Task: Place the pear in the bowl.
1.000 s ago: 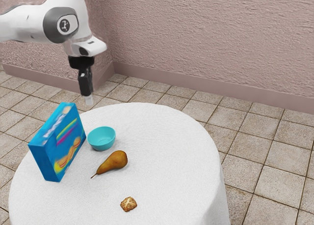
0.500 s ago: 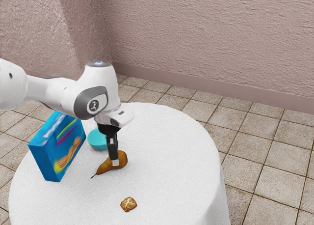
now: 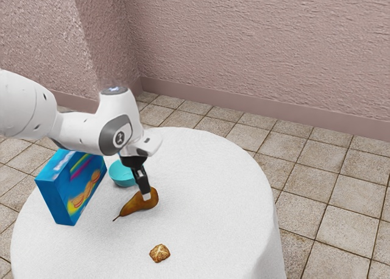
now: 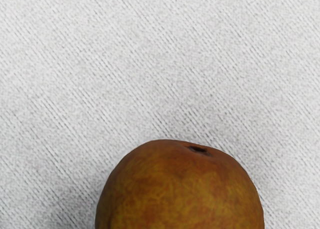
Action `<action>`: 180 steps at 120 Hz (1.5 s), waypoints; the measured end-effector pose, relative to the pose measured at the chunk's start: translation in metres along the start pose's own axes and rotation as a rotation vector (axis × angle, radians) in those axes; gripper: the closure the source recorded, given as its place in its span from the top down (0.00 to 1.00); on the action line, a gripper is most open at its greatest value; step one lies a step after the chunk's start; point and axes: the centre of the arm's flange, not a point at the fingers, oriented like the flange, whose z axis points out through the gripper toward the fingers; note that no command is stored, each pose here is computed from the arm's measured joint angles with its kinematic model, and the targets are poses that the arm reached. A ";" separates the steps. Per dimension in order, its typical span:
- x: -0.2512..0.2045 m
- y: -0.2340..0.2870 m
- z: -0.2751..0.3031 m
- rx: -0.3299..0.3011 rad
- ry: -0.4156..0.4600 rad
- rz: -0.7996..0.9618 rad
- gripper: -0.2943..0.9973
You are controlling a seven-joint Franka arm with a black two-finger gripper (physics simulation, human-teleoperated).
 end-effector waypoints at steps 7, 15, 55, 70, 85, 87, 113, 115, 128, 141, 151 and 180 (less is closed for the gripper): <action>0.001 -0.002 0.009 -0.006 -0.007 -0.011 0.77; 0.005 -0.006 0.016 -0.006 -0.011 -0.018 0.77; 0.006 -0.007 0.047 -0.064 -0.009 -0.104 0.77; 0.007 -0.007 0.046 -0.071 0.000 -0.114 0.65; 0.007 -0.006 0.030 -0.078 0.019 -0.111 0.57; 0.007 -0.006 0.028 -0.080 0.020 -0.110 0.56; -0.012 -0.019 -0.015 -0.106 0.026 -0.124 0.43; -0.014 -0.021 -0.020 -0.105 0.026 -0.126 0.42; -0.010 -0.036 -0.060 -0.069 0.046 -0.113 0.36; -0.011 -0.060 -0.091 -0.029 0.040 -0.119 0.33; -0.014 -0.074 -0.102 -0.010 0.027 -0.130 0.33; -0.003 -0.124 -0.092 0.039 -0.031 -0.173 0.37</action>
